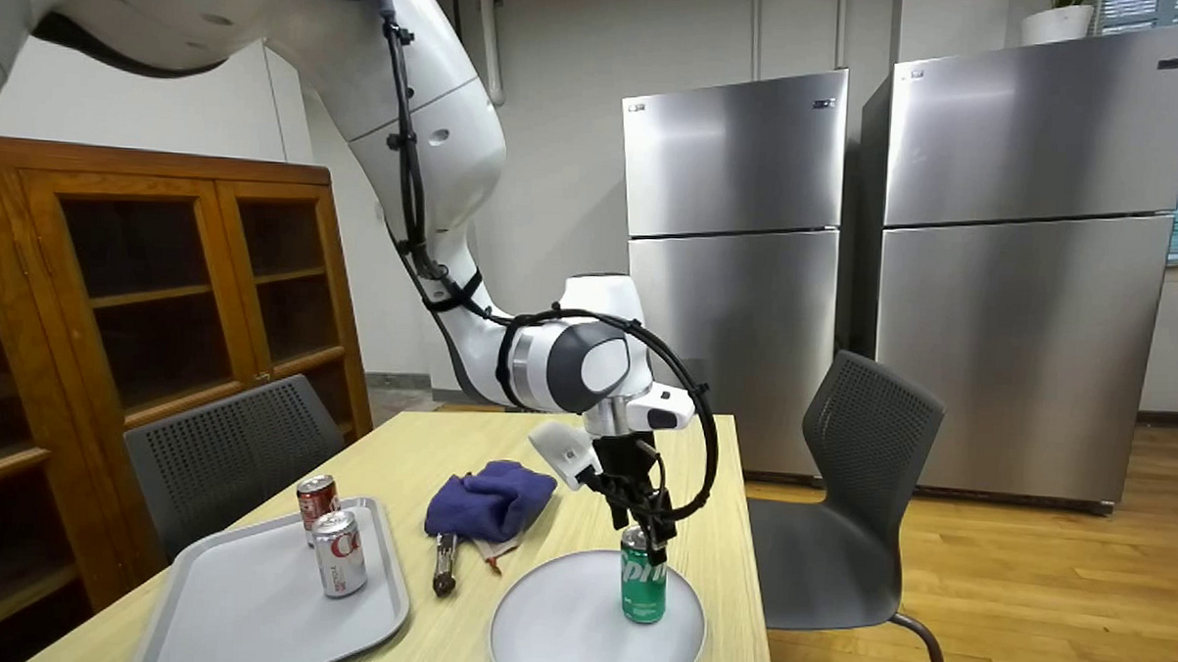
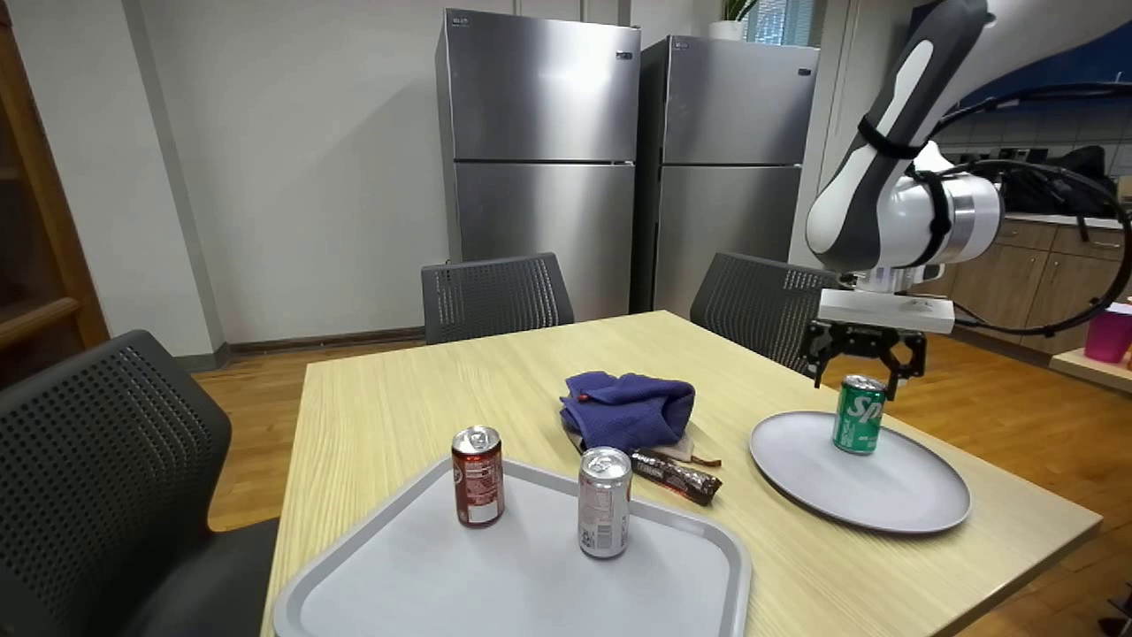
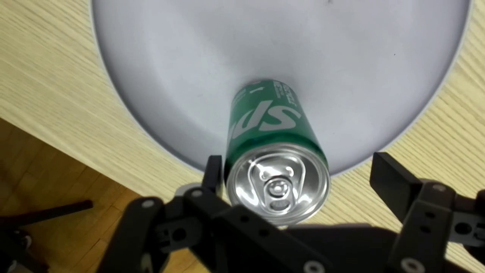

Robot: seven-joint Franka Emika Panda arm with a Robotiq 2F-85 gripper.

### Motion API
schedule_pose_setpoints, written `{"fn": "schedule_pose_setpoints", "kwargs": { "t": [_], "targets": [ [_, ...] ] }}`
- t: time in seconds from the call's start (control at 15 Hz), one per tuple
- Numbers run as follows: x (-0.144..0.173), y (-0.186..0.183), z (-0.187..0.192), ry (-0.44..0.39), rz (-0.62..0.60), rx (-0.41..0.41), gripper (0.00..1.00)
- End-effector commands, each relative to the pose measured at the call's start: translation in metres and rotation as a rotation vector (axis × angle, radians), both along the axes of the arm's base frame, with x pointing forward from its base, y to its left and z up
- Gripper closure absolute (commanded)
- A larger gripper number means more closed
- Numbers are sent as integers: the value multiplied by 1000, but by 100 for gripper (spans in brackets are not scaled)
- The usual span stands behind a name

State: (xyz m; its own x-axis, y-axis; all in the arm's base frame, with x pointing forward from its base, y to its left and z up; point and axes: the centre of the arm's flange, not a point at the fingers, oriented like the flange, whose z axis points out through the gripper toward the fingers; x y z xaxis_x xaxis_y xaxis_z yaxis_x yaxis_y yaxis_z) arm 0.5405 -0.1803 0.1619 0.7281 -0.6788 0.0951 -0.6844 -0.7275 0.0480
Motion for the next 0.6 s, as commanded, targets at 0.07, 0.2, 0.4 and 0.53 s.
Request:
{"fn": "schedule_pose_setpoints", "kwargs": {
  "t": [0.07, 0.2, 0.4, 0.53],
  "targets": [
    [3, -5, 2, 19, 8, 19, 34],
    [0, -5, 5, 18, 4, 16, 51],
    [-4, 0, 11, 13, 9, 10, 62],
    [-7, 7, 18, 4, 20, 1, 62]
  ]
}}
